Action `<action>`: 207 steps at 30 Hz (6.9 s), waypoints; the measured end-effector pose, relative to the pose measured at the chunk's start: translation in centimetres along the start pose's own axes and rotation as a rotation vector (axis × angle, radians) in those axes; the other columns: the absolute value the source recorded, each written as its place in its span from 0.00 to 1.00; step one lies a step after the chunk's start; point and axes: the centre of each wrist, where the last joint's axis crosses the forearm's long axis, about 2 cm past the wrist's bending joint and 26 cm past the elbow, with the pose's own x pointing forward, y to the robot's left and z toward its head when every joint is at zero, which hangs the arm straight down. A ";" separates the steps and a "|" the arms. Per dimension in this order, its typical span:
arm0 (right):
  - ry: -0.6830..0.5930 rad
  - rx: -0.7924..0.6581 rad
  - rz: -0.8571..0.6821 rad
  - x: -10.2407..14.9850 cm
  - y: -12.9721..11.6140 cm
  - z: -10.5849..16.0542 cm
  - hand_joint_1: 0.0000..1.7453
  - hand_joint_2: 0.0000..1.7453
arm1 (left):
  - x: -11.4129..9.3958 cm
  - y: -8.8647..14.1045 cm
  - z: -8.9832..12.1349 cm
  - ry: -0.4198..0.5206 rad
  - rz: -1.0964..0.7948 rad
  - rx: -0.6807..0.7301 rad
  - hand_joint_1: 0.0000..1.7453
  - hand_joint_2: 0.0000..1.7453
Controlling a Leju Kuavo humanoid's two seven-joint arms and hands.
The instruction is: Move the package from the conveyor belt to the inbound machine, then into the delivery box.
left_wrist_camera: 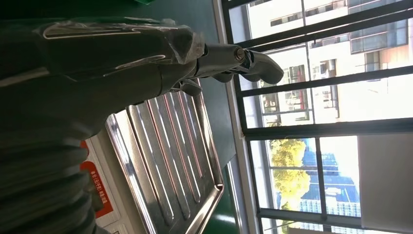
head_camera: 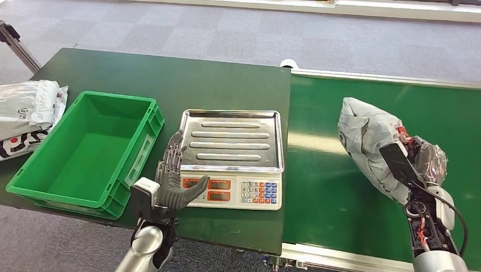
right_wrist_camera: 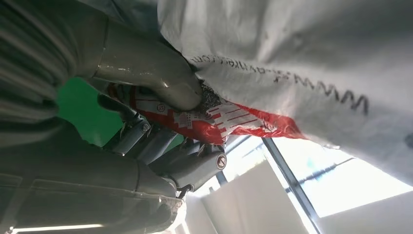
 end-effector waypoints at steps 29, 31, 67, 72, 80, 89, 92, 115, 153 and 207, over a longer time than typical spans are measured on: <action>-0.504 -0.283 0.236 9.2 0.7 -0.4 1.00 1.00 | 1.1 -0.1 -1.8 -0.150 -0.002 0.190 0.00 1.00; -0.526 -0.279 0.244 9.8 0.7 -0.7 1.00 1.00 | 1.1 -0.2 -1.9 -0.153 0.000 0.190 0.00 1.00; -0.907 0.013 0.516 20.6 7.9 -3.3 1.00 1.00 | 1.2 -1.4 -4.1 -0.167 0.079 0.120 0.00 1.00; -0.975 0.067 0.518 23.2 10.2 -2.2 1.00 1.00 | 1.1 -1.9 -4.5 -0.165 0.091 0.104 0.00 1.00; -1.029 0.111 0.512 25.2 11.8 -1.2 1.00 1.00 | 1.0 -2.2 -4.8 -0.160 0.099 0.087 0.00 1.00; -1.118 0.198 0.535 28.0 13.9 0.6 1.00 1.00 | 0.9 -2.7 -5.1 -0.154 0.114 0.073 0.00 1.00; -1.154 0.223 0.526 28.6 14.3 1.0 1.00 1.00 | 0.9 -2.8 -5.2 -0.148 0.120 0.075 0.00 1.00; -1.129 0.351 0.352 28.1 17.5 4.9 0.00 1.00 | 0.5 -3.1 -6.3 -0.122 0.140 0.072 0.00 1.00; -0.588 -0.077 -0.523 22.6 13.1 8.7 0.00 1.00 | 0.1 -2.3 -4.0 -0.075 0.095 0.138 0.00 1.00; -0.175 -0.008 -0.801 12.8 8.5 18.5 0.00 1.00 | 4.9 -1.5 -7.0 -0.195 -0.761 -0.288 0.00 1.00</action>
